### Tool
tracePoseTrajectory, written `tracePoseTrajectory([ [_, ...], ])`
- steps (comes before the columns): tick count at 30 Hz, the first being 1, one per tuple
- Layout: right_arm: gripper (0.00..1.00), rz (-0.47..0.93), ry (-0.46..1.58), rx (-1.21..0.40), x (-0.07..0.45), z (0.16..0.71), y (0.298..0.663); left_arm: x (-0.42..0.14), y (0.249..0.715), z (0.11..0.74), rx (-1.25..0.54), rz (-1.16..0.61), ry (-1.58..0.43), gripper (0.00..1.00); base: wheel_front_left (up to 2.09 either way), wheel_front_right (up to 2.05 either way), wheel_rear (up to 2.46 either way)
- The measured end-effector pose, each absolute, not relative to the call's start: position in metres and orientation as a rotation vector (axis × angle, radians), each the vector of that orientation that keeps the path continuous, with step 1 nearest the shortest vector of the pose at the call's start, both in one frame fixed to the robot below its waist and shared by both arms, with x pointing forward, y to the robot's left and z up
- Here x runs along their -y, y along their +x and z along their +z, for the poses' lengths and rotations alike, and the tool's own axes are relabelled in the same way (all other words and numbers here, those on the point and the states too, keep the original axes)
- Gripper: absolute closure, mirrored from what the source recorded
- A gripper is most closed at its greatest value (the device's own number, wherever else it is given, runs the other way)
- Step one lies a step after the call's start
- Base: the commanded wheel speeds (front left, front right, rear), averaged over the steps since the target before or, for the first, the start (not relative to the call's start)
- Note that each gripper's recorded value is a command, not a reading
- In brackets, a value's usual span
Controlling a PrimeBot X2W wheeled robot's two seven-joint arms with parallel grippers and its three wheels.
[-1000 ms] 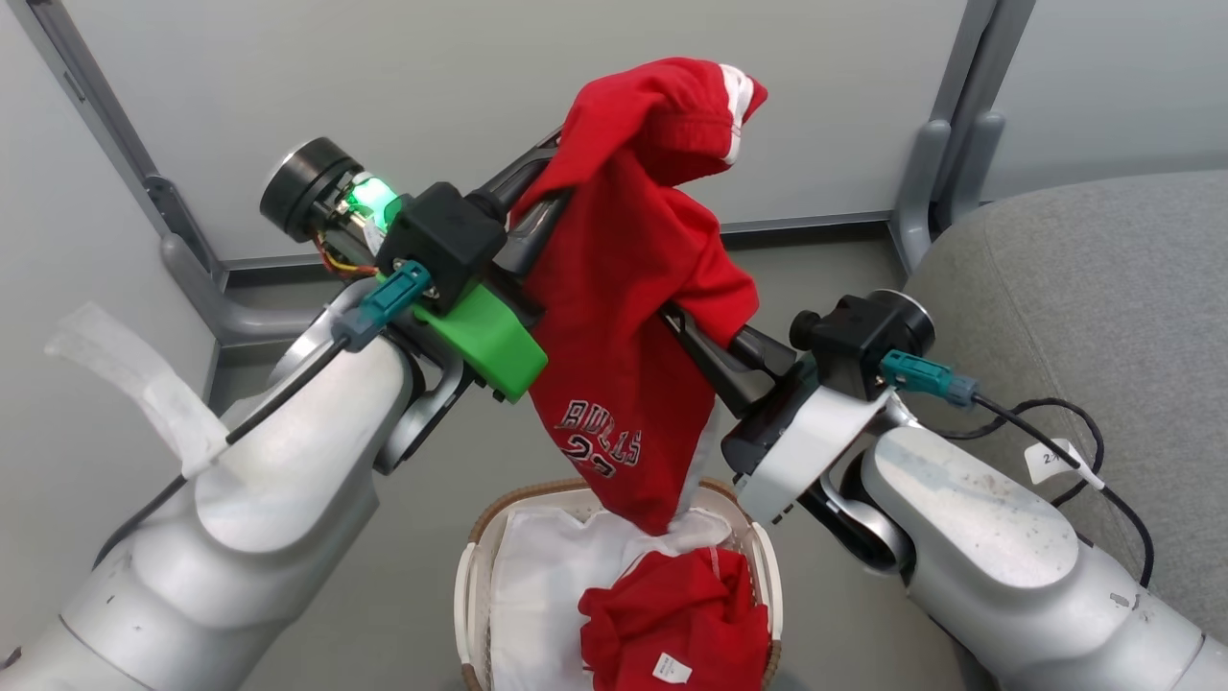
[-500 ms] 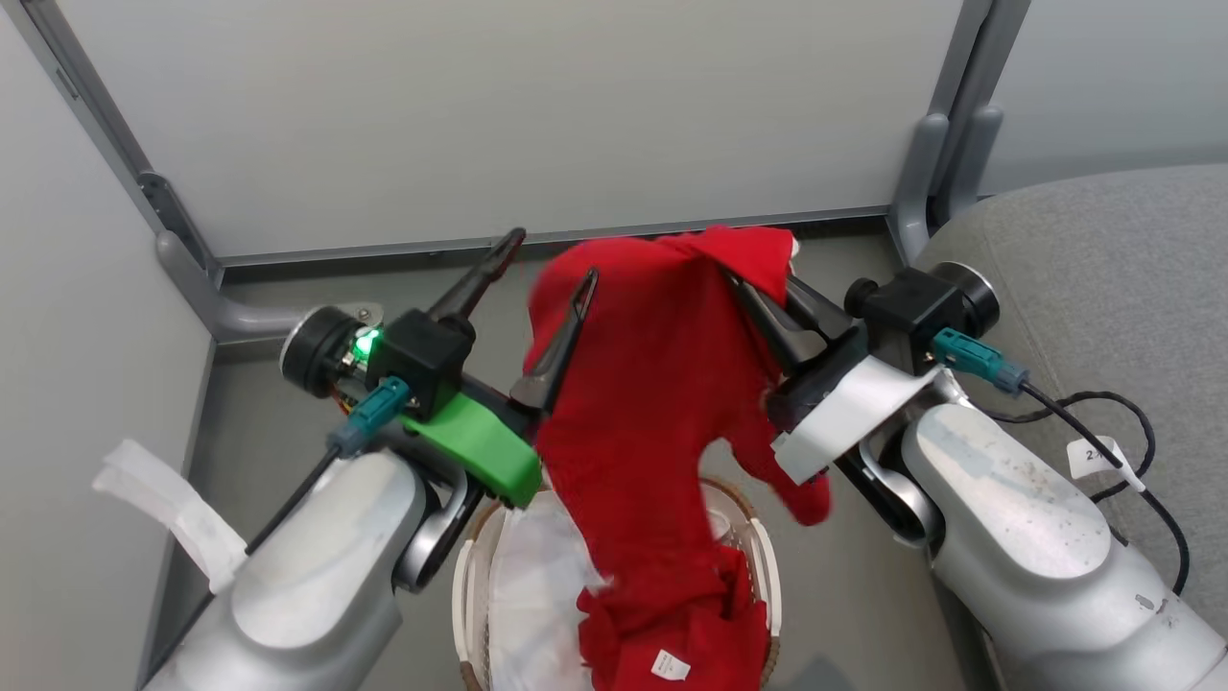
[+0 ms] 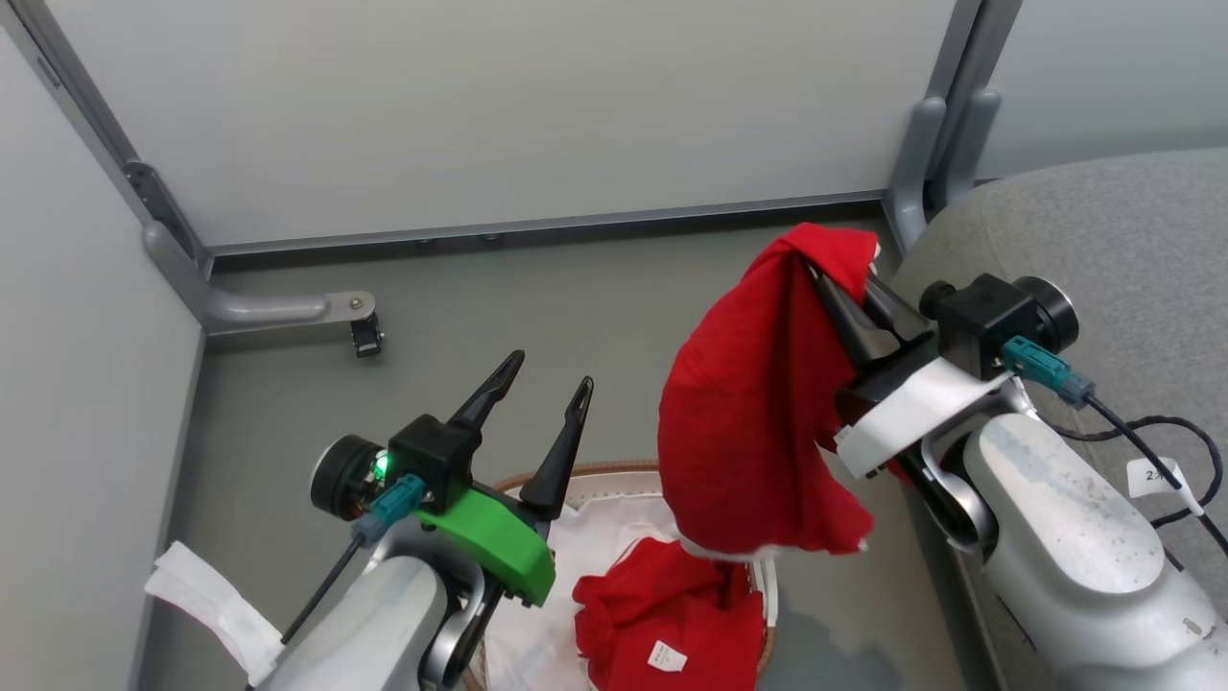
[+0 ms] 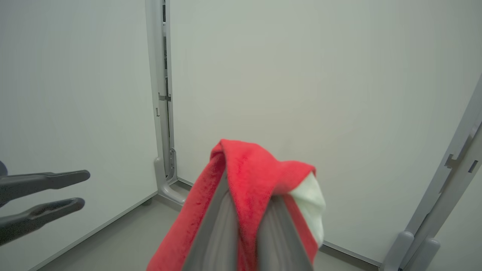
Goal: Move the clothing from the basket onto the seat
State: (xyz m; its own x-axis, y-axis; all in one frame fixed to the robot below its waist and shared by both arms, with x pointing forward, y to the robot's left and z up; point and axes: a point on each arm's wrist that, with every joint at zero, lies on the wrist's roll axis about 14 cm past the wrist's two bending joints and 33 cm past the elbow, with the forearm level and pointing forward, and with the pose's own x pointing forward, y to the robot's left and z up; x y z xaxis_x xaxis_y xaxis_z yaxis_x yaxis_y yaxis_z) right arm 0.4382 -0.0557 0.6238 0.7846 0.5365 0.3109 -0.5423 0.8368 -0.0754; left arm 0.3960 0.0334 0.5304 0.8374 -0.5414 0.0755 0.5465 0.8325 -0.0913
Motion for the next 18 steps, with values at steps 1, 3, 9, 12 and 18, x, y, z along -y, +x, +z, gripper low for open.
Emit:
tracePoseTrajectory([
  [1, 1.0, 0.574, 0.015, 0.325, 0.058, 0.621, 0.439, -0.033, 0.395, 0.529, 0.045, -0.573, -0.115, 0.0, 0.0, 0.0, 0.0],
  [3, 1.0, 0.563, 0.014, 0.317, 0.062, 0.618, 0.44, -0.032, 0.394, 0.527, 0.043, -0.565, -0.13, 0.0, 0.0, 0.0, 0.0],
  [9, 1.0, 0.535, 0.006, 0.299, 0.072, 0.61, 0.442, -0.026, 0.391, 0.523, 0.043, -0.569, -0.147, 0.0, 0.0, 0.0, 0.0],
  [12, 1.0, 0.518, 0.003, 0.296, 0.077, 0.609, 0.443, -0.023, 0.392, 0.523, 0.047, -0.578, -0.142, 0.0, 0.0, 0.0, 0.0],
  [18, 1.0, 0.461, -0.006, 0.303, 0.097, 0.611, 0.444, -0.008, 0.392, 0.522, 0.047, -0.621, -0.143, 0.0, 0.0, 0.0, 0.0],
])
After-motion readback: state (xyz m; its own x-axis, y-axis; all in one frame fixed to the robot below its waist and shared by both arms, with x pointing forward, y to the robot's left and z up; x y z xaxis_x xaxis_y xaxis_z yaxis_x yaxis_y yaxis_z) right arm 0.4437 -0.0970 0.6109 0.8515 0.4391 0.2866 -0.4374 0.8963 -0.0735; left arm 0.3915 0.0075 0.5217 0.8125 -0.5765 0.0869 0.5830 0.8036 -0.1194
